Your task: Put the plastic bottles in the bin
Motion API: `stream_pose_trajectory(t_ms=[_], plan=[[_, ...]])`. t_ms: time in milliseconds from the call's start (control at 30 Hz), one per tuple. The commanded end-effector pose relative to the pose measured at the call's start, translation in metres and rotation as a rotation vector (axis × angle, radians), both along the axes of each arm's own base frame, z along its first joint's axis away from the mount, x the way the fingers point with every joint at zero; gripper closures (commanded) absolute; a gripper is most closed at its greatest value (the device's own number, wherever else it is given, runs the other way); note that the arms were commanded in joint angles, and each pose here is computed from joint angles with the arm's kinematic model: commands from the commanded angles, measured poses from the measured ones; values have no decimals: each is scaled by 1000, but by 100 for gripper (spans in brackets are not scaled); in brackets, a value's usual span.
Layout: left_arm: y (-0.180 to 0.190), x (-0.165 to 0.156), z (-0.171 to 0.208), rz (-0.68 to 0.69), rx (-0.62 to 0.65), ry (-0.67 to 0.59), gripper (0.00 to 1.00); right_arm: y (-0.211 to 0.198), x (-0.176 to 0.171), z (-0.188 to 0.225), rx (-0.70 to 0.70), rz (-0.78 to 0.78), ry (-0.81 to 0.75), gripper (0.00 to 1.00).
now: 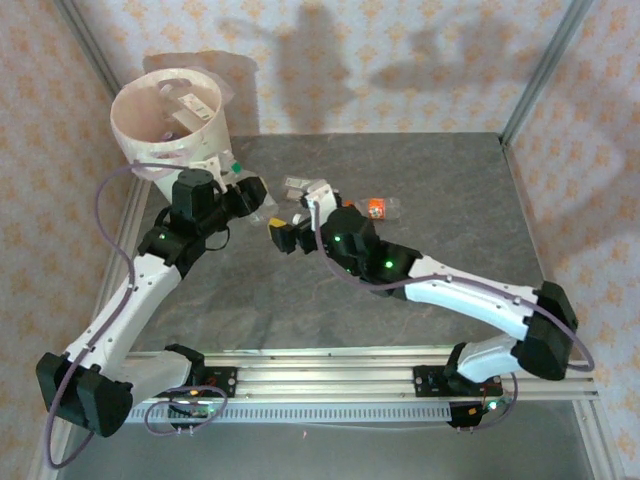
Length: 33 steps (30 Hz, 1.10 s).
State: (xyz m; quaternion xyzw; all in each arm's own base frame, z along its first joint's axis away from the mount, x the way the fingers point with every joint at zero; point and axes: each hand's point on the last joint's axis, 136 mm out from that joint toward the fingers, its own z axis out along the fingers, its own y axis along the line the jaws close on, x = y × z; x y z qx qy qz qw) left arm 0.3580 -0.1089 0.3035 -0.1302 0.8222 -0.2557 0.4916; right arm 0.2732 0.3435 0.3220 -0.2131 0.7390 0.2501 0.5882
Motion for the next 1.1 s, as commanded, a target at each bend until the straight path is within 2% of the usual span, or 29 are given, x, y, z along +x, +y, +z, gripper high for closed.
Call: stream_pose_trajectory(t_ms=[0, 133, 300, 500, 700, 900, 1067], plan=[[28, 1, 43, 130, 81, -112, 44, -42, 12, 7, 52, -197, -26, 1], [52, 5, 68, 256, 127, -161, 44, -78, 16, -10, 47, -354, -11, 1], [97, 10, 109, 466, 215, -208, 44, -99, 13, -17, 71, -418, 4, 1], [125, 27, 153, 565, 375, -250, 43, -115, 16, -12, 76, -506, 1, 1], [167, 40, 169, 709, 546, -275, 43, -139, 12, -8, 76, -595, -2, 1], [210, 69, 165, 723, 731, -195, 42, -161, 5, -9, 94, -658, 10, 1], [232, 107, 160, 663, 796, -180, 41, -168, 2, -12, 111, -678, 30, 1]])
